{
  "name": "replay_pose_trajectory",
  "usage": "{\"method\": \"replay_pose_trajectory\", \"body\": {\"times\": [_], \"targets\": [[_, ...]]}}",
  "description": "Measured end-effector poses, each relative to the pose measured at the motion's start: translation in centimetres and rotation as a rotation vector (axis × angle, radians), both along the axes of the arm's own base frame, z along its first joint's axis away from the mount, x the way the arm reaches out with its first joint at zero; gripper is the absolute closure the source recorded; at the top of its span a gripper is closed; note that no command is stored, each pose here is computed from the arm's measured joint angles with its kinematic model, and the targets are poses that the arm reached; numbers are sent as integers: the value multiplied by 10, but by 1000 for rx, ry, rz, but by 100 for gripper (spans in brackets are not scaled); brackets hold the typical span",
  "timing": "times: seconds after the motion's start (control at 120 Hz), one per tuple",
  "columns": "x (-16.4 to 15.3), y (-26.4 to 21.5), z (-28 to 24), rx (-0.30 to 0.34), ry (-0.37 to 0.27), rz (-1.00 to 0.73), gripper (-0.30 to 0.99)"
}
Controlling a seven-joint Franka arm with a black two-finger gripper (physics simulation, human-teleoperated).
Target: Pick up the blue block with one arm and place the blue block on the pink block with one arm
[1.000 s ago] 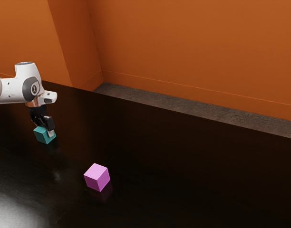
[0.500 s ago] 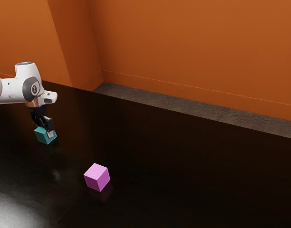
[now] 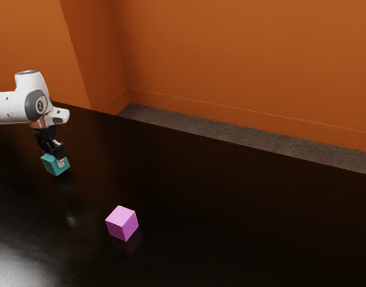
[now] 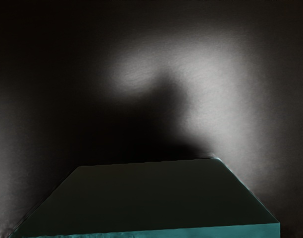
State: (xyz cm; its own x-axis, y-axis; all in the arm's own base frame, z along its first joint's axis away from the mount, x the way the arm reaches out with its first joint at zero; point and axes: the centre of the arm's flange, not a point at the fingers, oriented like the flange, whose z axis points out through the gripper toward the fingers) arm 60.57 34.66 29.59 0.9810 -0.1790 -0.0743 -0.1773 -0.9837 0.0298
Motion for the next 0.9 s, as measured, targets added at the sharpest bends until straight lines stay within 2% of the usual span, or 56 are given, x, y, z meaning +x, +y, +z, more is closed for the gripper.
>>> {"method": "replay_pose_trajectory", "body": {"times": [0.083,0.258,0.608,0.758,0.9], "targets": [[-15,-14,25,-4,1,-2,28],[-41,-82,55,-36,19,-47,28],[-39,-214,53,-153,51,-19,29],[-40,-253,44,-146,77,9,29],[-41,-271,39,-122,92,62,29]]}}
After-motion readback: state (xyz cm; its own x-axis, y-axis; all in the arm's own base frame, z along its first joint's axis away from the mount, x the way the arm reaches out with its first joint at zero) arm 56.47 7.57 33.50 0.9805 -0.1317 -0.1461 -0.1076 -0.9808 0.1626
